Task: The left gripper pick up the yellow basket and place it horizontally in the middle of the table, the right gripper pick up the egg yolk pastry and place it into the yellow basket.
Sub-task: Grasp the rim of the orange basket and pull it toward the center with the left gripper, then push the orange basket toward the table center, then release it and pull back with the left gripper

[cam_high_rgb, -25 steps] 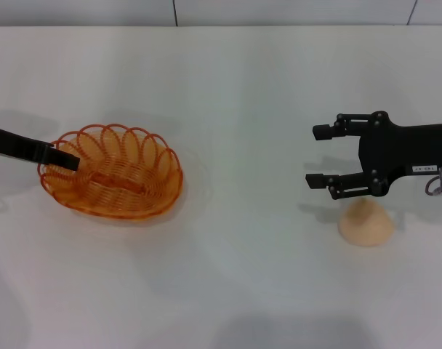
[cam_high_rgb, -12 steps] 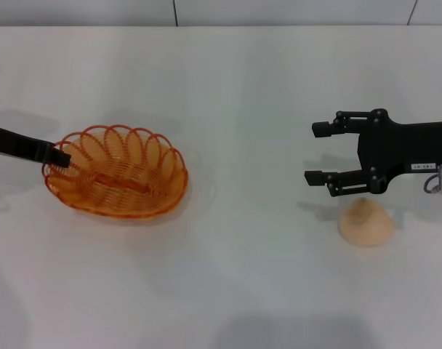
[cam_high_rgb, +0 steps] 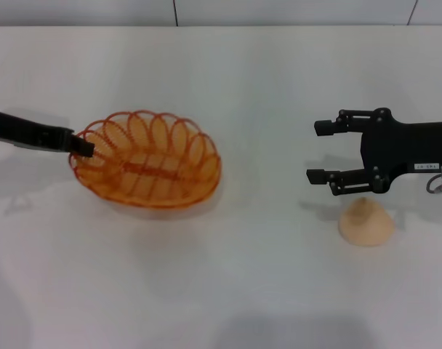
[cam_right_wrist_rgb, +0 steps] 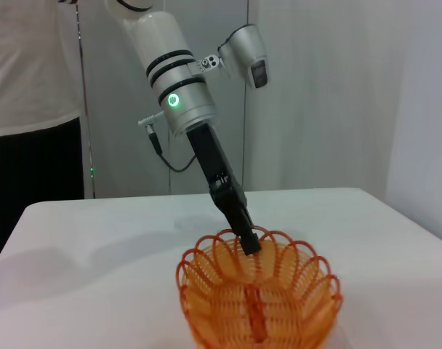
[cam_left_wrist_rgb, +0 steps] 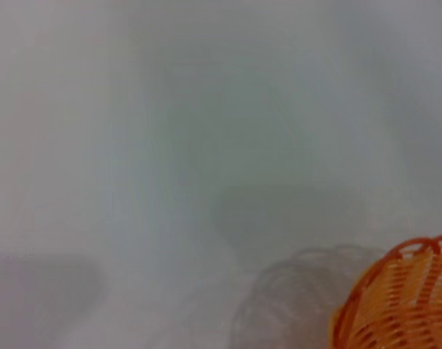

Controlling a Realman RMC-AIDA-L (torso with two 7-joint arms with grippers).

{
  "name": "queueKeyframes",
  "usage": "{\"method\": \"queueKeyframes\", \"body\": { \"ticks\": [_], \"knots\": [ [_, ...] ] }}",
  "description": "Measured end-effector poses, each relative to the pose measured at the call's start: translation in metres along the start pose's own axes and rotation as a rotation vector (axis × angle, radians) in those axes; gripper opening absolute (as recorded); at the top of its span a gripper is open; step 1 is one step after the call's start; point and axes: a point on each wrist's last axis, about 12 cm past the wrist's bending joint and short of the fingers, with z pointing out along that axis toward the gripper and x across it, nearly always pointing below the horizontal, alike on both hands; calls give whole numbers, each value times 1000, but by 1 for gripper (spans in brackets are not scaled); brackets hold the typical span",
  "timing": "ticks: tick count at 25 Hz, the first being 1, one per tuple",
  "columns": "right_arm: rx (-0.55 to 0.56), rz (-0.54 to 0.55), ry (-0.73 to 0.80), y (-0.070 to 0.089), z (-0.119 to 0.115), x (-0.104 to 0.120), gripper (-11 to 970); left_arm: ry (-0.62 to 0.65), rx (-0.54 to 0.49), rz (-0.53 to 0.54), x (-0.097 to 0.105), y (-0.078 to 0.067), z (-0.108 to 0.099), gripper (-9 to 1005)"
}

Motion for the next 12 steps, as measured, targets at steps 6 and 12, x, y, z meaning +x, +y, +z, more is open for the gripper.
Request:
{"method": "queueKeyframes", "body": {
  "ticks": [6, 12],
  "knots": [
    [2, -20, -3, -1, 0, -1, 767, 9, 46, -142, -8, -14, 5, 78],
    [2, -50, -10, -1, 0, -2, 766, 20, 80, -237, -16, -31, 18, 76]
  ]
}}
